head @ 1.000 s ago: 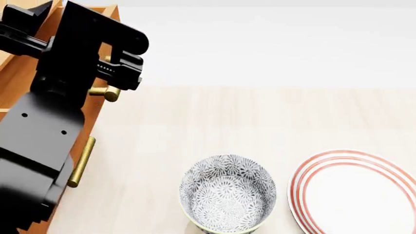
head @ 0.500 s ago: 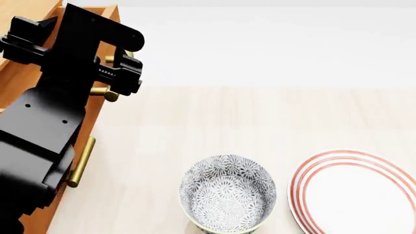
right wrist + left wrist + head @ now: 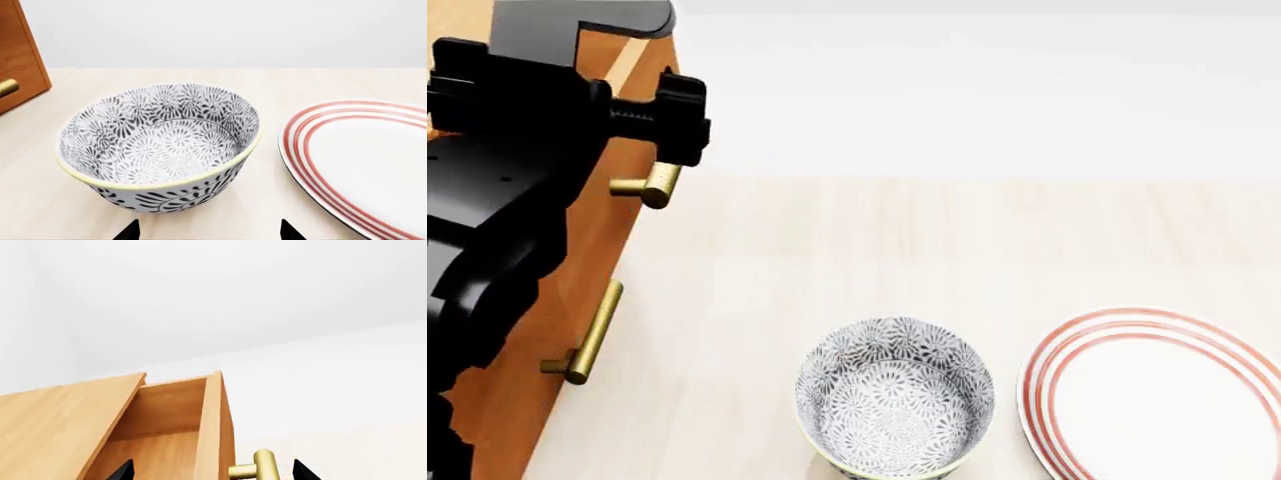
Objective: Open the top drawer of the cabinet.
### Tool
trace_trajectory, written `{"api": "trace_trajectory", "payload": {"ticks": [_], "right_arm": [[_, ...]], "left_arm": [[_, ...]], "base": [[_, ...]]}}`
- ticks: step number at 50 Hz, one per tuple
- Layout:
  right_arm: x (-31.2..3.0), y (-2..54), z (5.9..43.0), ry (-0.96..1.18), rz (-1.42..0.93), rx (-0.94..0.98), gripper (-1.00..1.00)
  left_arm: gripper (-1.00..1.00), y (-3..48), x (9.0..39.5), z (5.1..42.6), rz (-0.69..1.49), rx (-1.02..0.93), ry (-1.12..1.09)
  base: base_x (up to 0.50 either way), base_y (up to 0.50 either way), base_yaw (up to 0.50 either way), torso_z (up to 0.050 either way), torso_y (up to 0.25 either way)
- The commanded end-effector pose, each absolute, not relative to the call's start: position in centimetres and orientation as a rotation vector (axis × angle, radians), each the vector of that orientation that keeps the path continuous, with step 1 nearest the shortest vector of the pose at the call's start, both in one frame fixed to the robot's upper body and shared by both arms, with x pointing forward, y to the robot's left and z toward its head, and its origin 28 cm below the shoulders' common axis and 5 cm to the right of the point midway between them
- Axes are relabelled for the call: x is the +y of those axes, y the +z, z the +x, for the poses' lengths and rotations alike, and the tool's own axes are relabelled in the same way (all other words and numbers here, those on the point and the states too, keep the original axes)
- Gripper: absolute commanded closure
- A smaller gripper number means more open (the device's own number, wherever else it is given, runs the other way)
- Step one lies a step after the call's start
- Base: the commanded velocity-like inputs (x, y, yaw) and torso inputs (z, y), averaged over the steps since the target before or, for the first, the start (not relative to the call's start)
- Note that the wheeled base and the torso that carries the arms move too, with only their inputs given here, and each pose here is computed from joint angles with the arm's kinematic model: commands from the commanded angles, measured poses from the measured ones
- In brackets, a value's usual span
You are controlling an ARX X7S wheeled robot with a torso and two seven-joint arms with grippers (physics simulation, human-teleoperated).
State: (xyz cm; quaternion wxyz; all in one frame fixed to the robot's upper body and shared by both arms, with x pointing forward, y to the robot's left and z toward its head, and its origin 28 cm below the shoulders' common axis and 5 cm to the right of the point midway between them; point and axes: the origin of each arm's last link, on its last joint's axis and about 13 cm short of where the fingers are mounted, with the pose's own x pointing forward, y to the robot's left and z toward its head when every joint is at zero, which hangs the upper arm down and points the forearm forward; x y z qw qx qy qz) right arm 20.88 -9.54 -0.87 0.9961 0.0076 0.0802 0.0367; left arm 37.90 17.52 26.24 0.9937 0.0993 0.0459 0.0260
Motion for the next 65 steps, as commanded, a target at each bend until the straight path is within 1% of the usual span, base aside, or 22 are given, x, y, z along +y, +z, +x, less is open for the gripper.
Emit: {"api": "trace_trajectory", "payload": {"ticks": [1, 8, 17, 24, 48, 65], "right_arm": [[-9.4, -0.8, 21.1, 0.076, 0.023, 0.150, -1.00], [-9.4, -0.8, 21.0, 0.077, 0.023, 0.151, -1.00], [-9.4, -0.7, 21.0, 0.077, 0.023, 0.151, -1.00], [-9.4, -0.7, 21.0, 0.078, 0.023, 0.152, -1.00], [-9.4, -0.8, 21.2, 0.071, 0.028, 0.155, -1.00], [-9.4, -0.8, 21.1, 0.073, 0.028, 0.162, -1.00]], "left_arm": [[-1.00, 28.6, 17.6, 38.0, 0.066, 0.091, 0.027], [-1.00, 29.4, 17.8, 38.3, -0.012, 0.111, 0.028], [-1.00, 29.2, 17.6, 38.8, -0.160, 0.236, 0.036], [-1.00, 29.4, 17.6, 39.1, -0.214, 0.297, 0.033], [-1.00, 30.6, 17.4, 39.7, -0.269, 0.378, 0.041], [-1.00, 30.7, 17.7, 40.3, -0.348, 0.428, 0.103]], "base": [[0.00, 0.00, 0.00, 0.000, 0.000], [0.00, 0.00, 0.00, 0.000, 0.000], [0.00, 0.00, 0.00, 0.000, 0.000], [0.00, 0.00, 0.00, 0.000, 0.000], [0.00, 0.00, 0.00, 0.000, 0.000], [0.00, 0.00, 0.00, 0.000, 0.000]]}}
